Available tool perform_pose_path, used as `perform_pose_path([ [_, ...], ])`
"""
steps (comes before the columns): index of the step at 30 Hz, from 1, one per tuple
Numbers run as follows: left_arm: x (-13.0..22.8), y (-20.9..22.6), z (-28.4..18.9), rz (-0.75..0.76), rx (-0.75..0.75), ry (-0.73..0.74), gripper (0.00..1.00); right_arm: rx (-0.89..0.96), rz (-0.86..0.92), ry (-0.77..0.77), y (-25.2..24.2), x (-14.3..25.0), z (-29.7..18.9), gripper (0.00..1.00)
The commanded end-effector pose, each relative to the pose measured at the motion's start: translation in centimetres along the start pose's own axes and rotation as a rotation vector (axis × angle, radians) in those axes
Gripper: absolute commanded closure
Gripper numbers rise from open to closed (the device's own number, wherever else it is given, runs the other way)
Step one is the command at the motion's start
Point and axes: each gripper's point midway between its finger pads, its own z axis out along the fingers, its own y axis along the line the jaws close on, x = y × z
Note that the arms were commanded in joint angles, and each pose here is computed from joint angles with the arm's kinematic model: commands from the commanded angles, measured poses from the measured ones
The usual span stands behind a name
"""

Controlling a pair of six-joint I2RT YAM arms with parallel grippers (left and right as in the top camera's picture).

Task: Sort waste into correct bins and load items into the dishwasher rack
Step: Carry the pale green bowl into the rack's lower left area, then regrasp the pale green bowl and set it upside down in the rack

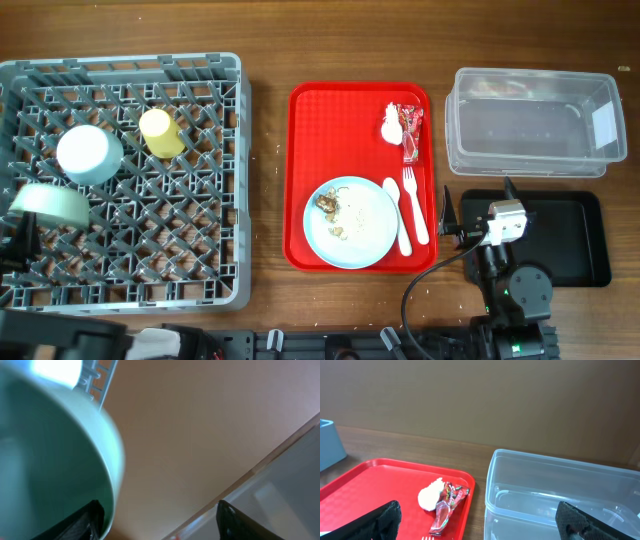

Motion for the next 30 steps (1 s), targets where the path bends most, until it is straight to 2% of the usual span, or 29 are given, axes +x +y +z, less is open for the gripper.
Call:
perform_pose_path([
  [1, 0.0, 0.5, -0.2, 0.04, -0.085, -0.089, 0.2, -0.009, -0.01, -0.009, 0.2, -0.2, 0.0, 0.0],
  [3, -0.6, 1.4, -0.1, 0.112, -0.142, -0.117, 0.09, -0.009, -0.01, -0.009, 0.2, -0.2, 0.0, 0.0],
  [4, -0.5, 1.6, 0.2, 0.164, -0.154, -0.107, 0.18, -0.009, -0.009, -0.009, 0.2, -0.2, 0.0, 0.0],
  [5, -0.4, 1.7, 0.5, 0.19, -0.163, -0.097, 0.38, -0.009, -0.009, -0.009, 0.2, -0.2, 0.0, 0.0],
  [6, -0.3, 1.9, 0.9, 0.198, -0.175, -0.089, 0.64, -0.009, -0.01, -0.009, 0.2, -0.2, 0.0, 0.0],
  [7, -0.3, 2.3, 1.2, 0.201, -0.197, -0.089, 0.76, -0.009, -0.01, -0.009, 0.2, -0.2, 0.0, 0.0],
  [8, -0.3, 2.7, 1.5, 0.204, -0.22, -0.089, 0.8, -0.009, -0.01, -0.009, 0.2, -0.2, 0.0, 0.0],
  [9, 0.0, 2.8, 2.0, 0.207, -0.227, -0.073, 0.8, -0.009, -0.01, -0.009, 0.2, -0.2, 0.0, 0.0],
  [10, 0.5, 2.9, 2.6, 0.214, -0.232, -0.048, 0.76, -0.009, -0.01, -0.009, 0.2, -0.2, 0.0, 0.0],
  [12, 3.3, 2.0, 4.7, 0.389, -0.165, 0.1, 0.74, -0.009, -0.009, -0.009, 0.2, -0.2, 0.0, 0.0],
  [13, 4.2, 1.7, 5.4, 0.423, -0.158, 0.137, 0.75, -0.009, -0.009, -0.009, 0.2, -0.2, 0.0, 0.0],
  [15, 7.3, 0.7, 7.6, 0.58, -0.21, 0.198, 0.74, -0.009, -0.009, -0.009, 0.2, -0.2, 0.0, 0.0],
  [16, 8.3, 0.3, 8.5, 0.669, -0.282, 0.179, 0.71, -0.009, -0.009, -0.009, 0.2, -0.2, 0.0, 0.0],
  [19, 10.4, 0.1, 8.8, 1.036, -0.8, -0.132, 0.65, -0.009, -0.01, -0.009, 0.2, -0.2, 0.0, 0.0],
  [20, 11.5, 0.9, 8.7, 1.102, -0.888, -0.149, 0.61, -0.009, -0.01, -0.009, 0.2, -0.2, 0.0, 0.0],
  [21, 12.7, 2.2, 8.9, 1.145, -0.951, -0.12, 0.52, -0.009, -0.009, -0.009, 0.2, -0.2, 0.0, 0.0],
  [22, 13.8, 3.6, 9.0, 1.167, -1.003, -0.075, 0.44, -0.009, -0.01, -0.009, 0.2, -0.2, 0.0, 0.0],
  [23, 14.6, 5.7, 8.5, 1.187, -1.115, -0.035, 0.43, -0.009, -0.009, -0.009, 0.2, -0.2, 0.0, 0.0],
  [25, 12.7, 6.9, 6.2, 1.192, -1.375, -0.241, 0.41, -0.01, -0.01, -0.005, 0.2, -0.1, 0.0, 0.0],
  [27, 11.4, 6.6, 5.7, 1.197, -1.454, -0.371, 0.43, -0.009, -0.009, -0.005, 0.2, -0.1, 0.0, 0.0],
  [29, 10.6, 7.7, 6.0, 1.173, -1.509, -0.36, 0.43, -0.009, -0.009, -0.005, 0.2, -0.1, 0.0, 0.0],
  [30, 9.4, 8.9, 6.2, 1.166, -1.585, -0.356, 0.44, -0.01, -0.009, -0.005, 0.2, -0.1, 0.0, 0.0],
])
